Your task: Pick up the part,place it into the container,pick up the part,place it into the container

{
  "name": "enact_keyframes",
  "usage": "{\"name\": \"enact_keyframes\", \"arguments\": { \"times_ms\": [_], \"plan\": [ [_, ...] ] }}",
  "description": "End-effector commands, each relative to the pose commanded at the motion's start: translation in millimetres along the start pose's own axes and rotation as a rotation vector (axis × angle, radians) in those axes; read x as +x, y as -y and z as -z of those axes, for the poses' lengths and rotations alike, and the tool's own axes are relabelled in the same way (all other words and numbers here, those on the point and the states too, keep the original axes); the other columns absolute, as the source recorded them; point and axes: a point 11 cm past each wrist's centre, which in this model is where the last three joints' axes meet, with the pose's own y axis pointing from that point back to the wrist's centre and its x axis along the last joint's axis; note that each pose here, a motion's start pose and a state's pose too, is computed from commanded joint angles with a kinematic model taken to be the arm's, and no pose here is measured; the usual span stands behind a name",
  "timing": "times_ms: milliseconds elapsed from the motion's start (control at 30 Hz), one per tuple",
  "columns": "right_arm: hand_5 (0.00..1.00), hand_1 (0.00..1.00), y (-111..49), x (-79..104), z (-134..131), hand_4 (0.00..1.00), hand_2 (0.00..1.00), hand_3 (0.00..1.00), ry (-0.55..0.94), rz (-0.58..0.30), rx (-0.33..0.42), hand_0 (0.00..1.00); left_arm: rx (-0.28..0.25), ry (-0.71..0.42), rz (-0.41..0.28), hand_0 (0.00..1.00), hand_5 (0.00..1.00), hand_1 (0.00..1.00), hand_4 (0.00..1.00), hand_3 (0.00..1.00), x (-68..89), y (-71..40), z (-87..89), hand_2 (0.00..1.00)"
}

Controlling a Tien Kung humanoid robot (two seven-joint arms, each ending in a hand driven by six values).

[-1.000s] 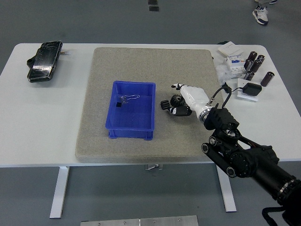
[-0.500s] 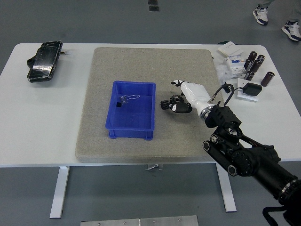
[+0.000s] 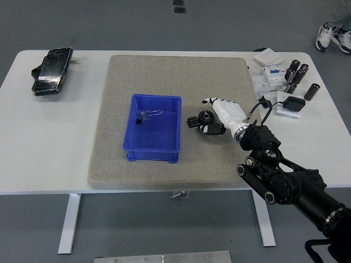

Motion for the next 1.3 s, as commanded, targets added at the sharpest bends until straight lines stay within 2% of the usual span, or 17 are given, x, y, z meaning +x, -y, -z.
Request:
{"name": "enact_keyframes", "arguments": {
  "times_ms": [333, 367, 533, 567, 733, 767, 933, 967, 1000, 1133, 1300],
  "plan": [
    [0.335, 0.852, 2.2, -10.8, -4.9, 0.813, 0.872, 0.871, 0.011, 0.016, -0.025, 0.882, -0.005, 0.003, 0.001, 0.64, 0.259, 0.617, 0.656, 0.595, -0.5, -0.1, -2.7, 0.578],
    [0.22, 0.614, 2.2, -10.9, -5.6, 0.546, 0.666, 0.729, 0.017, 0.011, -0.027, 0.732, -0.004, 0.003, 0.001, 0.639, 0.258, 0.617, 0.652, 0.595, -0.5, -0.1, -2.6, 0.578],
    [0.22, 0.614, 1.7, -11.7, -7.5, 0.546, 0.666, 0.729, 0.03, -0.005, -0.028, 0.732, -0.004, 0.003, 0.002, 0.639, 0.258, 0.617, 0.652, 0.595, -1.0, 0.0, -1.8, 0.578],
    [0.069, 0.421, 1.5, -11.6, -7.4, 0.279, 0.527, 0.611, 0.033, -0.01, -0.026, 0.561, -0.005, 0.004, 0.002, 0.64, 0.259, 0.616, 0.651, 0.595, -1.0, 0.0, -1.7, 0.577],
    [0.069, 0.421, 0.9, -11.0, -6.3, 0.279, 0.527, 0.611, 0.049, -0.029, -0.016, 0.561, -0.009, 0.007, 0.003, 0.64, 0.259, 0.616, 0.651, 0.595, -1.1, -0.1, -2.6, 0.577],
    [0.002, 0.364, 0.8, -11.5, -6.4, 0.347, 0.476, 0.563, 0.05, -0.029, -0.016, 0.506, -0.011, 0.008, 0.003, 0.639, 0.257, 0.616, 0.649, 0.595, -1.0, -0.1, -2.7, 0.577],
    [0.002, 0.364, -0.5, -13.6, -7.0, 0.347, 0.476, 0.563, 0.049, -0.035, -0.01, 0.506, -0.013, 0.009, 0.002, 0.639, 0.257, 0.616, 0.649, 0.595, -0.7, 0.0, -2.4, 0.577],
    [0.002, 0.34, -0.6, -13.0, -6.7, 0.347, 0.425, 0.496, 0.047, -0.04, -0.008, 0.488, -0.012, 0.009, 0.003, 0.639, 0.259, 0.616, 0.649, 0.595, -0.8, 0.0, -2.1, 0.578],
    [0.002, 0.34, -0.7, -12.2, -6.4, 0.347, 0.425, 0.496, 0.046, -0.044, -0.005, 0.488, -0.012, 0.009, 0.003, 0.639, 0.259, 0.616, 0.649, 0.595, -0.9, 0.0, -1.9, 0.578],
    [0.002, 0.34, 0.2, 2.7, 0.0, 0.347, 0.425, 0.496, 0.036, -0.094, 0.023, 0.488, -0.011, 0.009, 0.003, 0.639, 0.259, 0.616, 0.649, 0.595, -1.1, 0.0, -1.1, 0.578],
    [0.002, 0.336, 0.4, 31.4, 21.2, 0.333, 0.42, 0.479, 0.014, -0.169, 0.084, 0.492, -0.004, 0.007, 0.001, 0.639, 0.258, 0.616, 0.649, 0.595, -0.4, 0.1, 1.3, 0.578]
  ]
}}
